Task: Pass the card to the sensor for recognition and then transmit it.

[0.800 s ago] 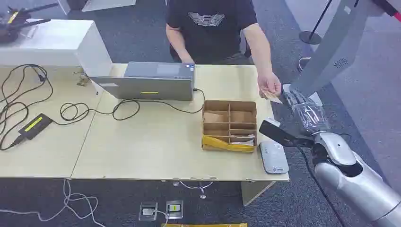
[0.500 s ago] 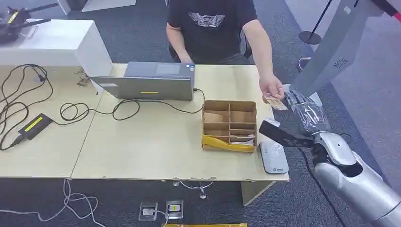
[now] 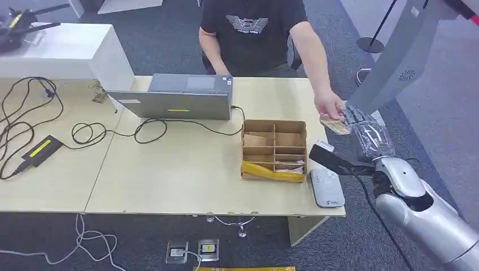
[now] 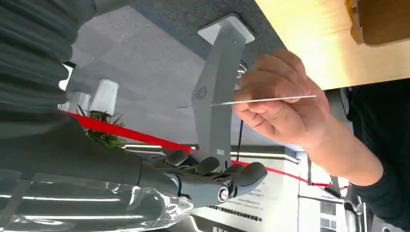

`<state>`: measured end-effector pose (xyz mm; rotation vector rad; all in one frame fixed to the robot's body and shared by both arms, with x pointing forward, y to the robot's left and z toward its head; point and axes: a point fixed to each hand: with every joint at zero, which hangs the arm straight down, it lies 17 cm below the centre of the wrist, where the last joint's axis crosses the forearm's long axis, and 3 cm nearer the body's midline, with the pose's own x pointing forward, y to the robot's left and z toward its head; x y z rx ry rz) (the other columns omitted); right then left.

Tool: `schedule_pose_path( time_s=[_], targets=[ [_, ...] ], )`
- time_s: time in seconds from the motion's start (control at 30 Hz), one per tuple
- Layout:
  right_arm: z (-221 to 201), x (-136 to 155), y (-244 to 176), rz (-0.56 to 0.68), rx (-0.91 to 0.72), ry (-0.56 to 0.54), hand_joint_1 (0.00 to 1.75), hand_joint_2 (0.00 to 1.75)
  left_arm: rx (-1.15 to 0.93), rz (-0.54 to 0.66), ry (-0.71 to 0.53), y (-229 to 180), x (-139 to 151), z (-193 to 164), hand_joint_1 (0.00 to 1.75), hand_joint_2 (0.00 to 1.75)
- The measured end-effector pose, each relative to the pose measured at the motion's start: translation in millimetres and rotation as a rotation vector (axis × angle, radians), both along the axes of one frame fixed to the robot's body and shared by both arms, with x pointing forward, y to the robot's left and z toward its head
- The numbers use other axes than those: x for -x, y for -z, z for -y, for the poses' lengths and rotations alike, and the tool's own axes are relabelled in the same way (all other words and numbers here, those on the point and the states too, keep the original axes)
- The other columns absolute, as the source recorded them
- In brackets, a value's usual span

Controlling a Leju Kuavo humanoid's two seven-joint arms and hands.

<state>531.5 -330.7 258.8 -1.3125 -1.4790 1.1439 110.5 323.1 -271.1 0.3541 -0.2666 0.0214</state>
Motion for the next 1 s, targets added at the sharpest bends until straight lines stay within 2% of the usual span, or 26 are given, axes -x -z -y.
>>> schedule_pose_path(
  time_s=[0.03,0.23,0.33,0.4,0.63,1.0],
  targets=[
    [0.3,0.0,0.0,0.000,-0.001,0.001,1.62,1.75,0.000,0.000,0.000,0.0,0.0,0.0,0.00,0.00],
    [0.8,-0.1,-0.1,0.001,-0.004,0.006,1.62,1.75,0.000,-0.001,-0.001,0.0,0.2,0.1,0.00,0.00],
    [-0.8,-0.3,0.3,0.001,-0.007,0.004,1.48,1.75,0.000,-0.001,-0.001,0.0,0.2,0.1,0.00,0.00],
    [-1.8,-0.4,0.3,0.001,-0.009,0.003,1.45,1.75,-0.001,-0.002,-0.002,0.0,0.3,0.0,0.00,0.00],
    [-4.2,-0.8,-3.1,0.021,-0.024,-0.005,1.75,1.75,-0.001,-0.002,-0.002,0.0,0.2,0.2,0.00,0.00],
    [-0.1,-2.8,-5.4,0.027,-0.034,0.003,1.75,1.75,0.003,-0.013,-0.007,0.6,2.3,0.7,0.00,0.00]
  ],
)
